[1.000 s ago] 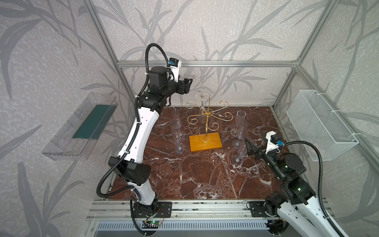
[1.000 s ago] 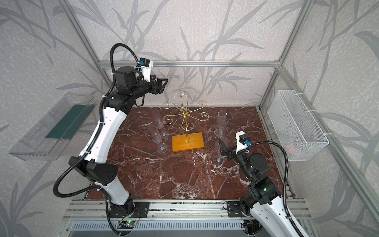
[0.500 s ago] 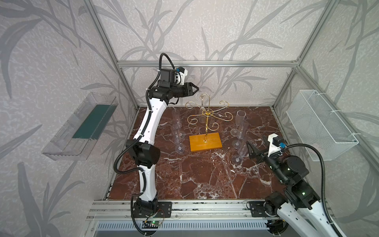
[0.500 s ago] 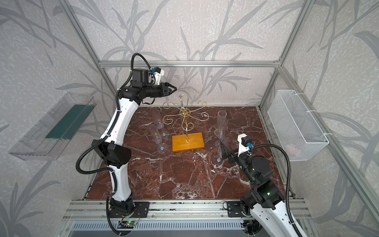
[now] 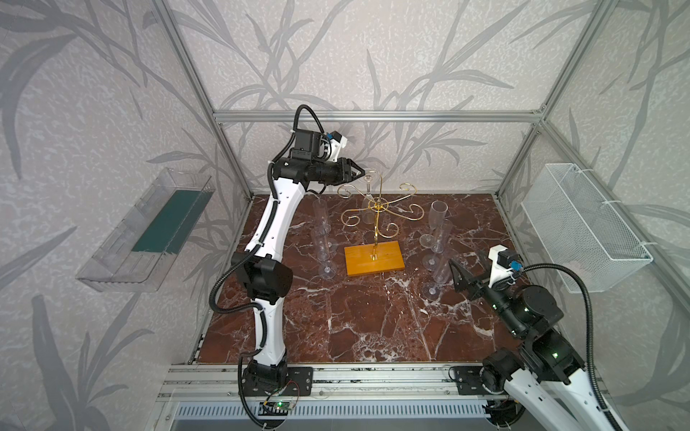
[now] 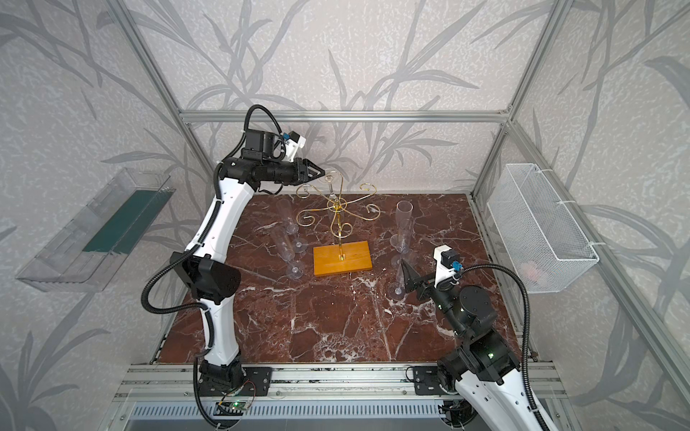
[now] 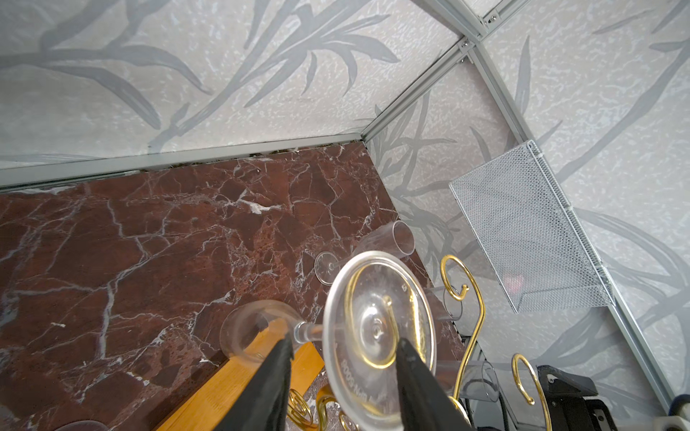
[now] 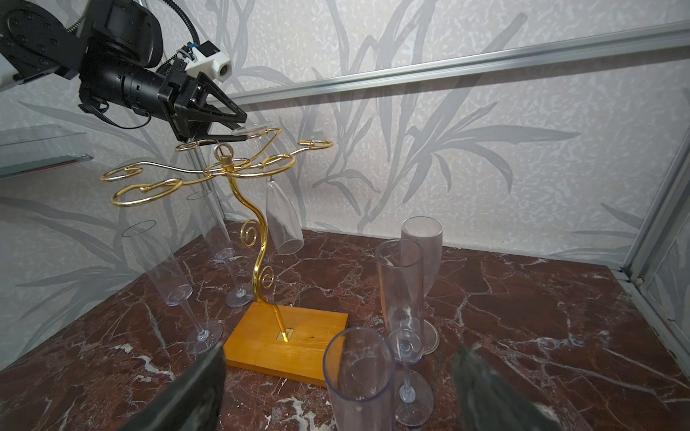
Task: Take the wine glass off the wine glass rack
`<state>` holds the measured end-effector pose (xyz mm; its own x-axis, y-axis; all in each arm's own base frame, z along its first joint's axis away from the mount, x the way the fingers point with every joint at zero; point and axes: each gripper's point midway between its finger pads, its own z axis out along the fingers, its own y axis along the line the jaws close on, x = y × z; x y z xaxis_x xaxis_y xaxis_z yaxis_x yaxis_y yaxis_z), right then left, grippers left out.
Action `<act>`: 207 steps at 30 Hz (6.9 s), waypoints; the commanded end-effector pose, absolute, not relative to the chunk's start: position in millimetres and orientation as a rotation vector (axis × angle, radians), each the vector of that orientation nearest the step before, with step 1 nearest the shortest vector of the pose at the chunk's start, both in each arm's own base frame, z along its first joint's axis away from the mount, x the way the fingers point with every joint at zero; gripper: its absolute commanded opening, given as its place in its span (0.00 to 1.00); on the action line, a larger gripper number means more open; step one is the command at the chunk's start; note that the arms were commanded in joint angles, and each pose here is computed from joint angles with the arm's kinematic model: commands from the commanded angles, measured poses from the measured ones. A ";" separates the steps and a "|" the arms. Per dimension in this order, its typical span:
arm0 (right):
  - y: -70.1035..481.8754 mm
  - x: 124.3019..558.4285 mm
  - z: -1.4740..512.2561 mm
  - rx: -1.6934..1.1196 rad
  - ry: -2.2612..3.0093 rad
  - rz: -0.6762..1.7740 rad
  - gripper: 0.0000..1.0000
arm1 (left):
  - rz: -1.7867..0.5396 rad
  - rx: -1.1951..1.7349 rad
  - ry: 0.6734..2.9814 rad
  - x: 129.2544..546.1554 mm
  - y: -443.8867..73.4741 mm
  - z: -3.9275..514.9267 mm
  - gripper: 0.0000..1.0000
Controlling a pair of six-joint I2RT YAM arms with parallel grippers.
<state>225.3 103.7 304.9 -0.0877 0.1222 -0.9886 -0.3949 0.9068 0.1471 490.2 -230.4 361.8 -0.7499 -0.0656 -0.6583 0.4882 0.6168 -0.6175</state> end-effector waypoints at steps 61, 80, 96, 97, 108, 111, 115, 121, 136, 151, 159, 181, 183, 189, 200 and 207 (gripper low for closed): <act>88.9 212.9 315.2 -0.159 1.573 0.426 0.90 | -1.233 0.371 2.124 493.7 -238.8 374.8 0.00; 84.8 208.4 314.6 -0.148 1.556 0.423 0.90 | -1.339 0.354 1.965 479.6 -242.5 431.2 0.00; 79.6 201.7 315.3 -0.142 1.548 0.414 0.90 | -1.466 0.339 1.927 482.2 -258.0 435.8 0.00; 79.3 201.4 315.3 -0.142 1.548 0.413 0.90 | -1.470 0.349 1.933 479.8 -258.9 434.7 0.00; 78.4 200.4 315.0 -0.138 1.546 0.414 0.90 | -1.448 0.415 1.996 456.3 -258.6 426.4 0.00; 78.6 199.5 315.7 -0.139 1.544 0.417 0.90 | -1.435 0.410 2.005 454.3 -256.7 425.2 0.00; 77.3 198.0 315.4 -0.137 1.544 0.416 0.90 | -1.412 0.412 2.026 449.4 -254.7 422.0 0.00; 76.4 196.2 315.2 -0.133 1.542 0.419 0.90 | -1.345 0.414 2.047 441.5 -247.6 421.3 0.00; 74.9 191.1 318.8 -0.132 1.533 0.430 0.90 | -1.109 0.415 2.066 437.9 -222.3 425.8 0.00; 77.8 189.9 337.3 -0.163 1.498 0.427 0.90 | -0.801 0.508 1.971 428.2 -197.6 454.2 0.00; 90.0 195.8 359.6 -0.219 1.468 0.445 0.90 | -0.564 0.674 1.844 401.3 -205.9 479.8 0.00; 152.6 218.8 462.6 -0.358 1.488 0.731 0.89 | 0.226 1.095 1.362 288.4 -267.5 481.6 0.00; 158.3 219.6 471.4 -0.372 1.493 0.762 0.89 | 0.278 1.124 1.285 277.3 -272.9 479.5 0.00; 176.7 221.6 483.4 -0.440 1.527 0.843 0.88 | 0.457 1.139 1.053 250.2 -286.8 484.4 0.00; 210.7 229.9 482.7 -0.578 1.587 0.974 0.82 | 0.581 1.149 0.773 212.9 -313.2 483.8 0.00; 232.2 235.7 473.1 -0.656 1.616 1.039 0.75 | 0.628 1.212 0.696 204.7 -327.1 463.9 0.00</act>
